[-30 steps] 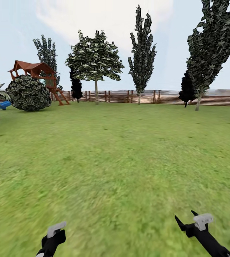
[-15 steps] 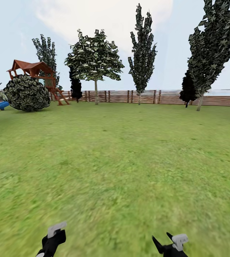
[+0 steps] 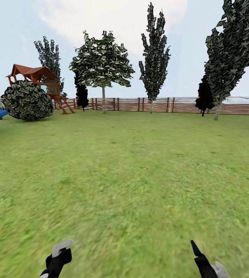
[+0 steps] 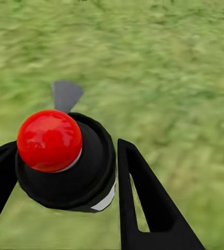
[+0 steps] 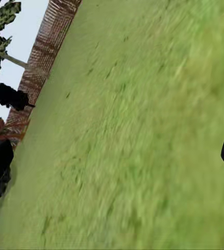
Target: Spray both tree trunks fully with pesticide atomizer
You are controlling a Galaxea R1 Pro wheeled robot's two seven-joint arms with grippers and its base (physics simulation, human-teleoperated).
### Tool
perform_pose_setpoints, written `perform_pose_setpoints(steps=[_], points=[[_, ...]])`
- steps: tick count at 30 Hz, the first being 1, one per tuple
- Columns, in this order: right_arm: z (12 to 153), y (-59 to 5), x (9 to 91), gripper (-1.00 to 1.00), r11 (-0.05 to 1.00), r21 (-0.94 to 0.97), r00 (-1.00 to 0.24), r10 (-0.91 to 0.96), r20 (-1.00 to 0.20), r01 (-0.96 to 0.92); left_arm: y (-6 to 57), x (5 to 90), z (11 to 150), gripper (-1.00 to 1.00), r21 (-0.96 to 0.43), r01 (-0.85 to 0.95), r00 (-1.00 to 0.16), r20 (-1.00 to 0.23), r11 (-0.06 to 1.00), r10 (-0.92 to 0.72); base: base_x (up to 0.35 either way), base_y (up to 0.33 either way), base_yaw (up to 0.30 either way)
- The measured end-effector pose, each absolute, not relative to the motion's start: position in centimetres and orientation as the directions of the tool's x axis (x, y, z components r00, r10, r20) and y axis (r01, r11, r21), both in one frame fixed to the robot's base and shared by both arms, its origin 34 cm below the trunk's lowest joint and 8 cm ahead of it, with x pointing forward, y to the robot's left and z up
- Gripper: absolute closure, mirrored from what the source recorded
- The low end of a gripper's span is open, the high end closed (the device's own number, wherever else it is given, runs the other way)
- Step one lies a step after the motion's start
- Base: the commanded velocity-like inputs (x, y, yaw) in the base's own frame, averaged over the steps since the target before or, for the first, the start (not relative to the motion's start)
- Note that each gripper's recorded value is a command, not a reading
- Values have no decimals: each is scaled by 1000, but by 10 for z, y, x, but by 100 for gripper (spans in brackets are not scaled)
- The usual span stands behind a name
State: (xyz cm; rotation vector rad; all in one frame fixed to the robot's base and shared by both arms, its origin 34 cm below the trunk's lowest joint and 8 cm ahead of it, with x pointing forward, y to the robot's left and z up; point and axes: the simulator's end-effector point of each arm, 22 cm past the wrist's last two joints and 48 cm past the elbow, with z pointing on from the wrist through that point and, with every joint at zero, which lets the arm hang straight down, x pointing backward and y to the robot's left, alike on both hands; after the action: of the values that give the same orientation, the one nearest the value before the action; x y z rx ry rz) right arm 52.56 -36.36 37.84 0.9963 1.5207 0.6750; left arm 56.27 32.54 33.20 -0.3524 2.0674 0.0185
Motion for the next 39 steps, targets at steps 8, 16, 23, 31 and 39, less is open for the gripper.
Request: perform_pose_setpoints(steps=[8, 16, 23, 31, 39], points=[[382, -390, 518, -100, 356, 900, 175, 898, -404, 253, 325, 563, 332, 100, -132, -257, -460, -854, 957, -242, 336, 0, 0], [341, -318, 506, -100, 215, 930, 84, 965, -250, 299, 325, 563, 332, 100, -132, -257, -460, -854, 957, -241, 336, 0, 0], [340, -316, 505, -100, 211, 930, 82, 966, -246, 301, 325, 563, 332, 100, -133, -256, -460, -855, 957, -241, 336, 0, 0], [340, -316, 505, -100, 211, 930, 81, 966, -246, 301, 325, 563, 332, 100, -133, -257, -459, -855, 957, -242, 337, 0, 0], [340, -316, 505, -100, 211, 930, 81, 966, -246, 301, 324, 563, 332, 100, -133, -256, -460, -854, 957, -242, 337, 0, 0]])
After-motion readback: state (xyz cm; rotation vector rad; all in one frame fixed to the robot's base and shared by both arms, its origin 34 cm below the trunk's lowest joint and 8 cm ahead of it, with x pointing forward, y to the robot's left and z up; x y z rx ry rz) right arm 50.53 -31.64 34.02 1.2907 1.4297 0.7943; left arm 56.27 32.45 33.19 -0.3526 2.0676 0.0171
